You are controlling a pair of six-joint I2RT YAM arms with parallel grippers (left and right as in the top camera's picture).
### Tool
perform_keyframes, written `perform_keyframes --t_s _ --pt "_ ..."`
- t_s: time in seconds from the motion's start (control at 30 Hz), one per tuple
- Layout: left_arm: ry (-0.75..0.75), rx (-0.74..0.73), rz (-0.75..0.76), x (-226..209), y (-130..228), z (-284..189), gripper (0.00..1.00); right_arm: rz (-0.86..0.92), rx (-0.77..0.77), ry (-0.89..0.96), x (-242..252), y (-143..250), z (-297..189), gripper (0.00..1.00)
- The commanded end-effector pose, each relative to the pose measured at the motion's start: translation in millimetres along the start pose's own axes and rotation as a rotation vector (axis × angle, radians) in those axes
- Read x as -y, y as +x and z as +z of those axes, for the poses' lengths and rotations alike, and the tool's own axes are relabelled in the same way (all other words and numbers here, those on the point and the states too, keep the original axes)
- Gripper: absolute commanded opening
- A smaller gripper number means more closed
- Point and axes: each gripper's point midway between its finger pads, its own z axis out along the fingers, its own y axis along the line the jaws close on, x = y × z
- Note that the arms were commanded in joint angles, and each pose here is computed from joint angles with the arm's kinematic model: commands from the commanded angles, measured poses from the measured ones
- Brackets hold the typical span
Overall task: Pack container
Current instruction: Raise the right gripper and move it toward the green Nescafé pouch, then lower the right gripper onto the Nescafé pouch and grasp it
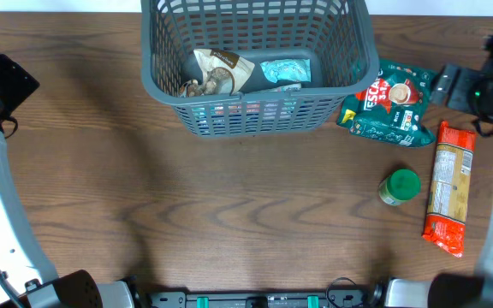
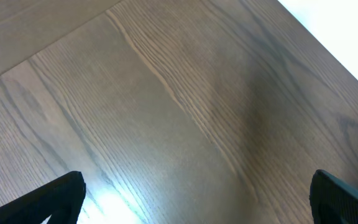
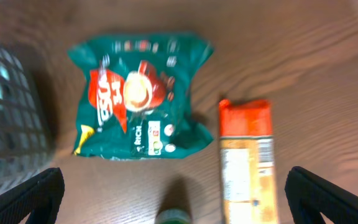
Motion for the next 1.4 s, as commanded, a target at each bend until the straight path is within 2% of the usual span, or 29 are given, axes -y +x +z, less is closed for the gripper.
perform_keyframes --t_s 0.0,0.23,0.57,1.0,1.37 --pt "-0.015 0.001 -0.008 -4 0 1 0.99 0.026 -0.103 -0.046 -5 11 35 0.99" --pt "-0.015 0.001 -0.008 -4 0 1 0.99 0.019 -0.191 -0.042 -5 22 76 0.99" --pt "-0.015 0.001 -0.008 -4 0 1 0.99 0.011 -0.163 -0.042 -3 14 84 0.99" --pt "-0.015 0.001 -0.008 -4 0 1 0.98 0.012 -0.254 -0.039 -4 -8 101 0.99" --pt "-0.015 0.001 -0.008 -4 0 0 0.99 -0.032 -0.378 -0.055 -27 16 137 0.99"
